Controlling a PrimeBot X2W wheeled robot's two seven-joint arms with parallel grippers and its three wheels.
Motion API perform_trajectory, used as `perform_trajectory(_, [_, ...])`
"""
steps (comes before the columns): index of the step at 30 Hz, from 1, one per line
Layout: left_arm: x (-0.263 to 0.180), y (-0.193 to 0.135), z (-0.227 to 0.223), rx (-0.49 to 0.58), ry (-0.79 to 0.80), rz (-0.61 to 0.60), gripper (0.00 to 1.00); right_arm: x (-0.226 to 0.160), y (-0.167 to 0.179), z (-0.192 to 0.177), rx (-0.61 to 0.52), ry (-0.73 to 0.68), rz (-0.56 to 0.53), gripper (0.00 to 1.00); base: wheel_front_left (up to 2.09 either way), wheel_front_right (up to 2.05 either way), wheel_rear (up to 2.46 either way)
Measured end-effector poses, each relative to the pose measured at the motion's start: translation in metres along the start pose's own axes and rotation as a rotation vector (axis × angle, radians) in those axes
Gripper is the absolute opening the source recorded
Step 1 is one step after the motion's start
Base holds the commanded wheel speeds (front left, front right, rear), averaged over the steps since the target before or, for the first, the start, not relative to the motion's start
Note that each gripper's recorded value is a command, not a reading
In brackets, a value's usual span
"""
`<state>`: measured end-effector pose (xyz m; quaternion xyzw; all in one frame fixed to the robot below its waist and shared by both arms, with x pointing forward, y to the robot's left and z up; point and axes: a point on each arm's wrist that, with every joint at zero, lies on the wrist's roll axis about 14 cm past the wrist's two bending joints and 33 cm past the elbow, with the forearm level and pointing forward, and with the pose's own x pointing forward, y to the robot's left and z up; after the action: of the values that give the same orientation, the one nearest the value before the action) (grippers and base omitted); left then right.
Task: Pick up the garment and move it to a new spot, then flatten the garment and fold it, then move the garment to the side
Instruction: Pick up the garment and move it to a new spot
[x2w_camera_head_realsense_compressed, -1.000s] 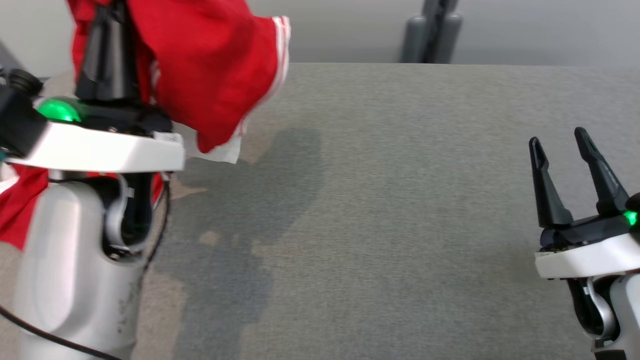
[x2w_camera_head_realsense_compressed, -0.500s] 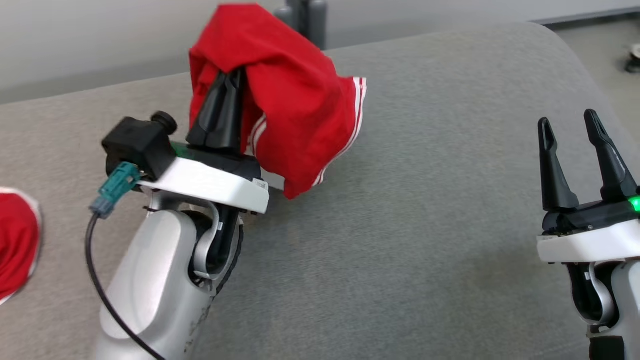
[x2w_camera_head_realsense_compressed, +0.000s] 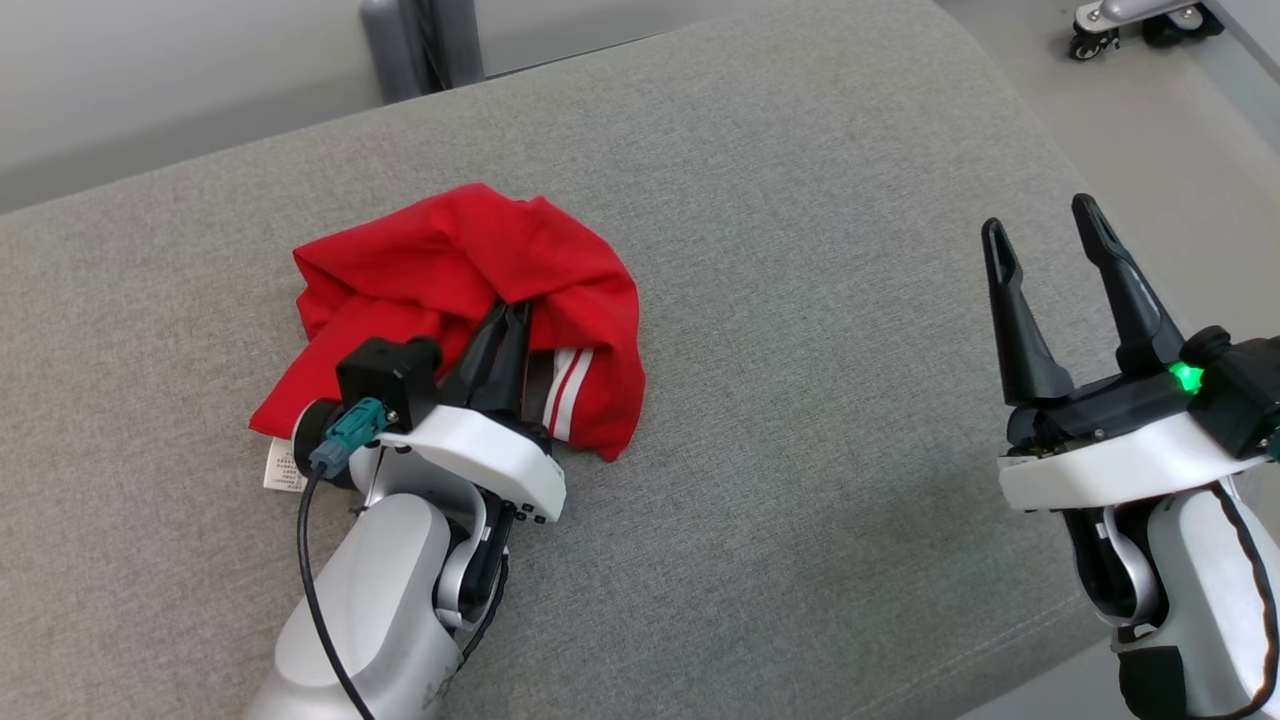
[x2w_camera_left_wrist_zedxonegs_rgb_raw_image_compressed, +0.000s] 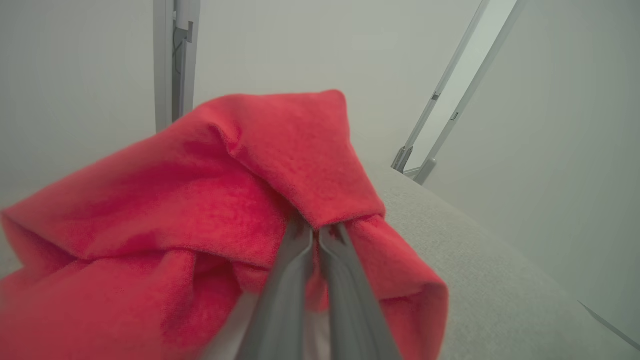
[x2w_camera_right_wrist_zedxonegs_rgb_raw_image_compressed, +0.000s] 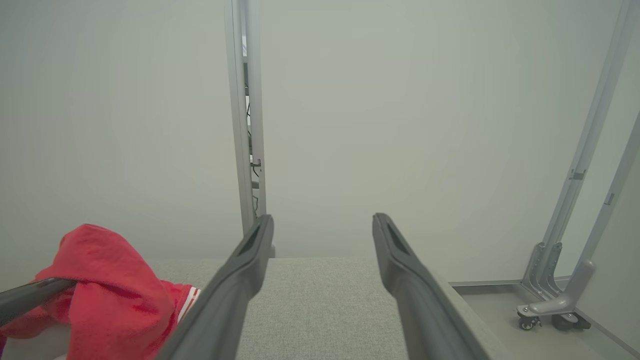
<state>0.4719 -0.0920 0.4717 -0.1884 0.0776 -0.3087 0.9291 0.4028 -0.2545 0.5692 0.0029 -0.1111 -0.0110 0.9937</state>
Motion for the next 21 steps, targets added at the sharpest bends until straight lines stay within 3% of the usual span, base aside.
perform_trajectory(1, [-0.001, -0.001, -0.005, 0.007, 0.013, -0.002, 1.0, -0.001, 0.0, 0.0, 0.001, 0.0, -0.002, 1.0, 0.0, 0.0, 0.0])
perform_trajectory(9, [-0.004, 0.004, 0.001, 0.013, -0.007, 0.029, 1.0, -0.008, -0.002, 0.009, -0.004, -0.015, -0.011, 1.0, 0.0, 0.0, 0.0])
perform_trajectory(21, [-0.033, 0.044, 0.098, 0.062, -0.3, 0.179, 1.0, -0.008, 0.01, 0.016, -0.003, -0.038, 0.03, 1.0, 0.0, 0.0, 0.0])
